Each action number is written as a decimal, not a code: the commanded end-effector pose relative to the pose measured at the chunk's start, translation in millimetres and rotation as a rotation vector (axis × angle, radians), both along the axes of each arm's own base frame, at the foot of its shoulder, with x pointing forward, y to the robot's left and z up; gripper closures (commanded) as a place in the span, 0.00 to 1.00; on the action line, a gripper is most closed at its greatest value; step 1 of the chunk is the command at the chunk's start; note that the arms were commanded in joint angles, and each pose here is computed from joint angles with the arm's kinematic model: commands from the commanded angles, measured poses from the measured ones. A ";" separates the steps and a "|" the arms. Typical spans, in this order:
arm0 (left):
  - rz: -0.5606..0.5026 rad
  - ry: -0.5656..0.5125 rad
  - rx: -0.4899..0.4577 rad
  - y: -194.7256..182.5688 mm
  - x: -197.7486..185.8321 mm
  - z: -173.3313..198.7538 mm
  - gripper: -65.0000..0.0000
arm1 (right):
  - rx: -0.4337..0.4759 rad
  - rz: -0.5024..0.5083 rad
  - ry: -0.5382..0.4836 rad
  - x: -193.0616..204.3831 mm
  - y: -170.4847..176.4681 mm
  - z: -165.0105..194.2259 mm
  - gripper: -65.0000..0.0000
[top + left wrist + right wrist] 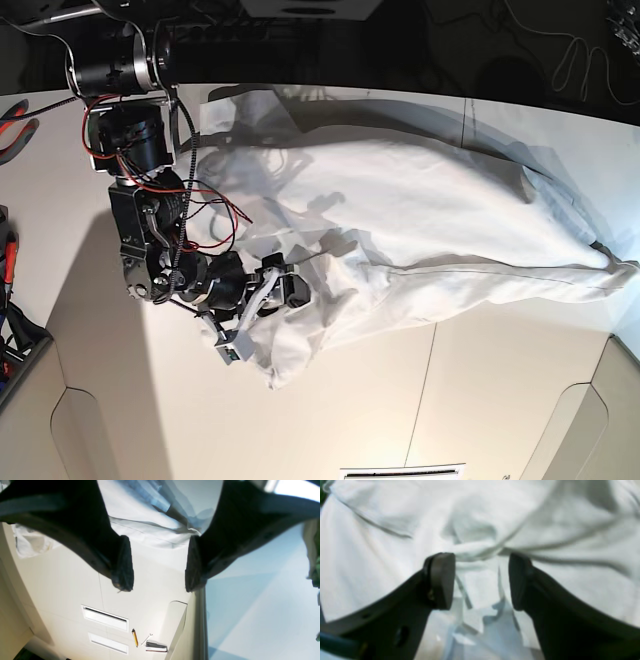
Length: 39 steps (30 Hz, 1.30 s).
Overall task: Layout the t-shirt on the table in an organized manner, then fold the t-shirt properly
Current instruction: 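Drag the pinched fabric with the right gripper away from the shirt body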
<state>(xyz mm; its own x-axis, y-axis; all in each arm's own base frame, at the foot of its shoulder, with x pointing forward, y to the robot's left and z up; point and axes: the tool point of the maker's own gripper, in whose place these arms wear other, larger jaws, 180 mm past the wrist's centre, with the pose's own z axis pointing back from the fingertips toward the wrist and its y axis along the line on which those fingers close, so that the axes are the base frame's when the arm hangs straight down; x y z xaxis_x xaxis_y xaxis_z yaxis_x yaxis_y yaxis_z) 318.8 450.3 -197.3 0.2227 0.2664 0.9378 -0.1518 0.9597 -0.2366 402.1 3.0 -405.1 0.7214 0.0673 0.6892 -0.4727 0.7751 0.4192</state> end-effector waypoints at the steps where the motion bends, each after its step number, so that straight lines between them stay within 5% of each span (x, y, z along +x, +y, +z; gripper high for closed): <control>1: -0.004 -0.061 0.038 4.6 2.6 25.9 0.44 | 0.040 -0.012 -0.066 16.6 6.6 22.7 0.47; 4: -0.004 -0.061 0.038 4.7 2.6 26.1 0.44 | 0.051 -0.012 -0.072 17.0 11.1 24.6 0.55; 8: -0.004 -0.061 0.038 4.7 2.6 26.0 0.44 | 0.065 -0.032 -0.083 20.4 10.8 27.5 1.00; 15: -0.004 -0.060 0.038 4.7 2.5 25.8 0.44 | 0.099 -0.045 -0.103 25.6 15.3 38.0 1.00; 18: -0.004 -0.060 0.039 4.8 2.5 25.9 0.44 | 0.100 -0.048 -0.116 27.4 13.9 41.2 0.72; 20: -0.004 -0.060 0.039 4.7 2.5 25.9 0.44 | 0.098 -0.047 -0.121 28.4 13.9 42.3 0.64; 28: -0.004 -0.060 0.039 4.7 2.5 25.9 0.44 | -0.058 -0.008 -0.106 20.1 2.5 19.0 0.63; 33: -0.004 -0.062 0.038 4.6 2.6 26.1 0.44 | -0.060 -0.017 -0.119 18.3 1.6 15.3 0.63; 35: -0.004 -0.061 0.038 4.6 2.6 25.9 0.44 | -0.056 -0.020 -0.126 19.5 1.8 16.7 0.76; 37: -0.004 -0.061 0.038 4.6 2.6 25.9 0.44 | -0.052 -0.022 -0.132 20.4 2.0 17.8 1.00; 39: -0.004 -0.061 0.038 4.7 2.6 25.9 0.44 | -0.050 -0.023 -0.134 20.7 2.2 18.4 1.00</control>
<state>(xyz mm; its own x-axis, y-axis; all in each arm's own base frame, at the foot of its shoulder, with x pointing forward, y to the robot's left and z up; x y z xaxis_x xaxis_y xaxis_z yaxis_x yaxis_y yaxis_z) 318.7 450.3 -197.7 0.2241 0.2654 0.9377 -0.1526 0.9599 -0.2352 406.1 1.2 -410.1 0.6749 0.1189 0.7282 -0.4885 0.8117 0.3202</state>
